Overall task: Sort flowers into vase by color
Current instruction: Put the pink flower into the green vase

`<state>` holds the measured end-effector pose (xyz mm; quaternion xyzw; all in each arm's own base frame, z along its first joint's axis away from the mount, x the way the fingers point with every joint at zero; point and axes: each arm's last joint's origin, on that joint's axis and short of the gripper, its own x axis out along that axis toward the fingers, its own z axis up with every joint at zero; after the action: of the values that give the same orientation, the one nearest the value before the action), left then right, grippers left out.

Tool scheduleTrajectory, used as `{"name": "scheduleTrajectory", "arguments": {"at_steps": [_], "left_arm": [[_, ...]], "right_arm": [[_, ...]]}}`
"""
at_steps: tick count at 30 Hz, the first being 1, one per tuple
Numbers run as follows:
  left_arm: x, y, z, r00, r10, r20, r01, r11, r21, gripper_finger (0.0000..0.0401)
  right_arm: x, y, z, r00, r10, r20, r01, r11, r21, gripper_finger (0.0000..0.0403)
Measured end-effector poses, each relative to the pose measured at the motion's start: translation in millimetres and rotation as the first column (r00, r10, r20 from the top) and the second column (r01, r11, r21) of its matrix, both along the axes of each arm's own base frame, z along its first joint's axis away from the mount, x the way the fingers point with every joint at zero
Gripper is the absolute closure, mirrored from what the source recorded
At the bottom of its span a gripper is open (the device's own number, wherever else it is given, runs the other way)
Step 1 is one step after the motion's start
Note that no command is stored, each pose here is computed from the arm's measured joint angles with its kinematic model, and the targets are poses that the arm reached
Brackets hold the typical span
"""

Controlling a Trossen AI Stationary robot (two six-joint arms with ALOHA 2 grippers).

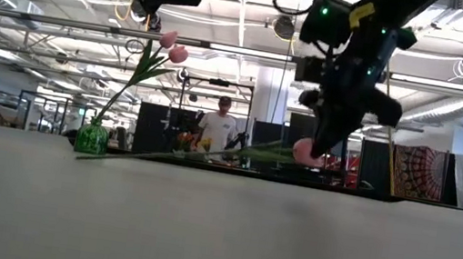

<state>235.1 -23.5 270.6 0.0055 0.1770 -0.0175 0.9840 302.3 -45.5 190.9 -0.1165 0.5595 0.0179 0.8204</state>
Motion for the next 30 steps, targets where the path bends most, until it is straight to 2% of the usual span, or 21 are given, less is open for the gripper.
{"name": "scheduleTrajectory", "arguments": {"at_steps": [8,11,15,18,21,30], "left_arm": [[0,0,0,1.0,0.001,0.0,-0.001,1.0,0.0,0.0247],[0,2,-1,0.998,0.061,-0.006,-0.061,0.998,0.006,0.0247],[-4,9,-9,0.978,0.185,-0.101,-0.189,0.982,-0.028,0.0247],[-9,14,-19,0.952,0.215,-0.217,-0.232,0.971,-0.055,0.0244],[-11,15,-28,0.93,0.222,-0.293,-0.243,0.969,-0.038,0.0233],[10,14,-43,0.928,0.223,-0.297,-0.245,0.969,-0.038,0.0189]], "right_arm": [[-7,2,13,1.0,-0.025,0.019,0.025,1.0,0.011,0.0399],[-8,2,13,0.999,-0.043,0.013,0.043,0.999,0.02,0.0399],[-8,2,13,0.999,-0.045,0.012,0.044,0.999,0.019,0.0399],[-8,2,13,0.999,-0.042,0.012,0.041,0.999,0.015,0.0399],[-8,2,13,0.999,-0.037,0.016,0.037,0.999,0.012,0.0399],[-7,2,13,1.0,-0.025,0.017,0.025,1.0,0.005,0.0399]]}}
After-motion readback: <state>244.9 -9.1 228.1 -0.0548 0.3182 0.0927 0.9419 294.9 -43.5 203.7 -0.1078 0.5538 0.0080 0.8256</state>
